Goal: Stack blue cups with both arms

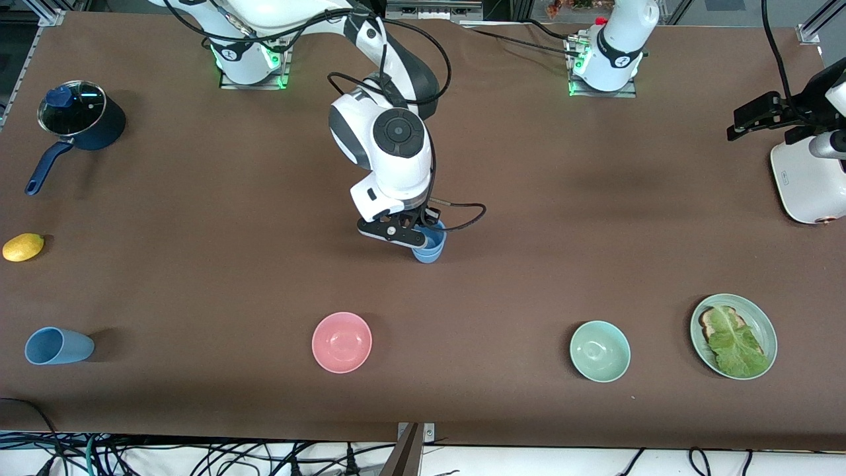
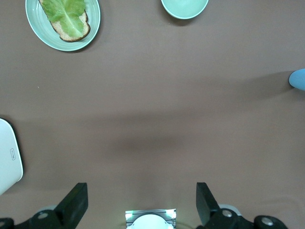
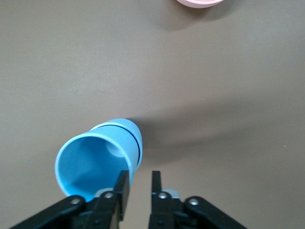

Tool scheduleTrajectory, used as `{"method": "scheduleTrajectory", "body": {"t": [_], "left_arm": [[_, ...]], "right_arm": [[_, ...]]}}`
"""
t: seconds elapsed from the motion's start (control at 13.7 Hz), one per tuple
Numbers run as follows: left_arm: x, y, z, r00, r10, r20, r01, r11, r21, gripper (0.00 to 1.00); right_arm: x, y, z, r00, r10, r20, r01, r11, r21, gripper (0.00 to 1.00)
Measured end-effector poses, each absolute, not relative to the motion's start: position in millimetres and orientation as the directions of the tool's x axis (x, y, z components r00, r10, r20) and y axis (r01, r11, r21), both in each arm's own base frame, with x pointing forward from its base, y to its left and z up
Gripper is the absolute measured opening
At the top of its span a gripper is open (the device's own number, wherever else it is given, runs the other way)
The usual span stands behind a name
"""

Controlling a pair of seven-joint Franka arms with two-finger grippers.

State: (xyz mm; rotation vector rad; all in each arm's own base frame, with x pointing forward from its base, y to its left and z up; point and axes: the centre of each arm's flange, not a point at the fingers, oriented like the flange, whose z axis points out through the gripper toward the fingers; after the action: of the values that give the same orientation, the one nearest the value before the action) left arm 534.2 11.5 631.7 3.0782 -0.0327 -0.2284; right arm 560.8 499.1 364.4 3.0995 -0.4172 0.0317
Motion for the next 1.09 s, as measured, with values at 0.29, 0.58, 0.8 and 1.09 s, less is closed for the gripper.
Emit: {"method": "scheduleTrajectory", "body": {"t": [0.29,0.58,0.8,1.09], "left_arm": [[534.5,11.4,631.3,0.989,-0.025,-0.148,-0.017,-0.998,0.056,1.0],[534.5,11.3,631.1,0.989,-0.025,-0.148,-0.017,-0.998,0.056,1.0],[534.6,11.3,631.1,0.989,-0.026,-0.148,-0.017,-0.998,0.056,1.0],[534.7,11.1,631.2,0.989,-0.026,-0.147,-0.018,-0.998,0.056,1.0]], "right_arm": [[567.6,494.0,371.9,0.961,-0.275,0.039,-0.275,-0.961,0.005,0.71],[583.1,466.3,398.1,0.966,-0.255,0.045,-0.256,-0.966,0.03,1.0],[606.0,413.7,432.7,0.982,-0.19,0.02,-0.191,-0.98,0.055,1.0],[627.6,323.6,492.6,0.996,-0.081,-0.036,-0.079,-0.995,0.061,1.0]]}}
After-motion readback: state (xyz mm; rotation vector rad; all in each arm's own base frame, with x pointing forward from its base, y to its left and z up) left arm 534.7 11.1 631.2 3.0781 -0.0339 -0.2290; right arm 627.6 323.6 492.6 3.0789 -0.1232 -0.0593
